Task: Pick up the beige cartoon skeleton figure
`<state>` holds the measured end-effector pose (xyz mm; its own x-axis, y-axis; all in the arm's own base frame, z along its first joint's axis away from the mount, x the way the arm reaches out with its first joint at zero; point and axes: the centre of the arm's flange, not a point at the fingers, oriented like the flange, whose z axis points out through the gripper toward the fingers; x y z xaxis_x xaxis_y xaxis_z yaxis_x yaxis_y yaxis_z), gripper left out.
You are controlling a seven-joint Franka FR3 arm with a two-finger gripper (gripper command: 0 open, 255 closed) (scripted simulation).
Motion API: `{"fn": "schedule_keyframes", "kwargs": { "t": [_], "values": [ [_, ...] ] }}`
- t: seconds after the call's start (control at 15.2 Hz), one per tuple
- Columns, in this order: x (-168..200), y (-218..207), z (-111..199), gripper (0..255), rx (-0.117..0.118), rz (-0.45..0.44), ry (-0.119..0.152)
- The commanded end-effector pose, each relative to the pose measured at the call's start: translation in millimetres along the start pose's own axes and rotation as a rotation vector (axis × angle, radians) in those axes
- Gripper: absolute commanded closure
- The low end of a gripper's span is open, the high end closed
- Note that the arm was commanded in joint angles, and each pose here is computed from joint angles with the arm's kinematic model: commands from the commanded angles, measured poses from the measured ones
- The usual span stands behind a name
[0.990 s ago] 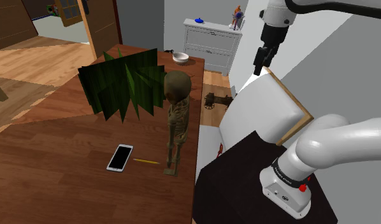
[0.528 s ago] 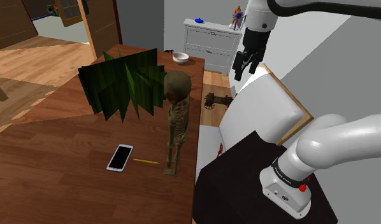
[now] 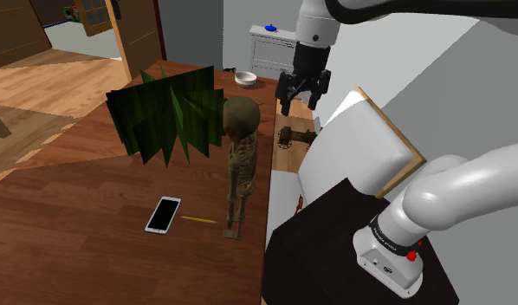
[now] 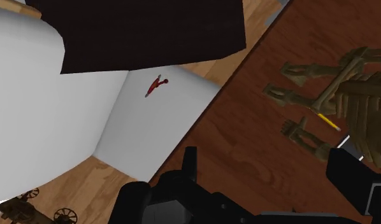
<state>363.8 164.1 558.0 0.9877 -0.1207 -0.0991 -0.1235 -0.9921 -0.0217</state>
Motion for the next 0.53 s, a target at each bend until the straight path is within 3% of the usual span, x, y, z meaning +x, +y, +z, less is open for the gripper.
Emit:
{"fn": "schedule_keyframes", "kwargs": {
  "t": [0.0, 0.46],
  "values": [
    [10.4, -21.2, 2.0, 0, 0.02, 0.043, -0.002],
    [46.7, -95.7, 7.0, 0, 0.086, 0.182, -0.007]
  ]
}}
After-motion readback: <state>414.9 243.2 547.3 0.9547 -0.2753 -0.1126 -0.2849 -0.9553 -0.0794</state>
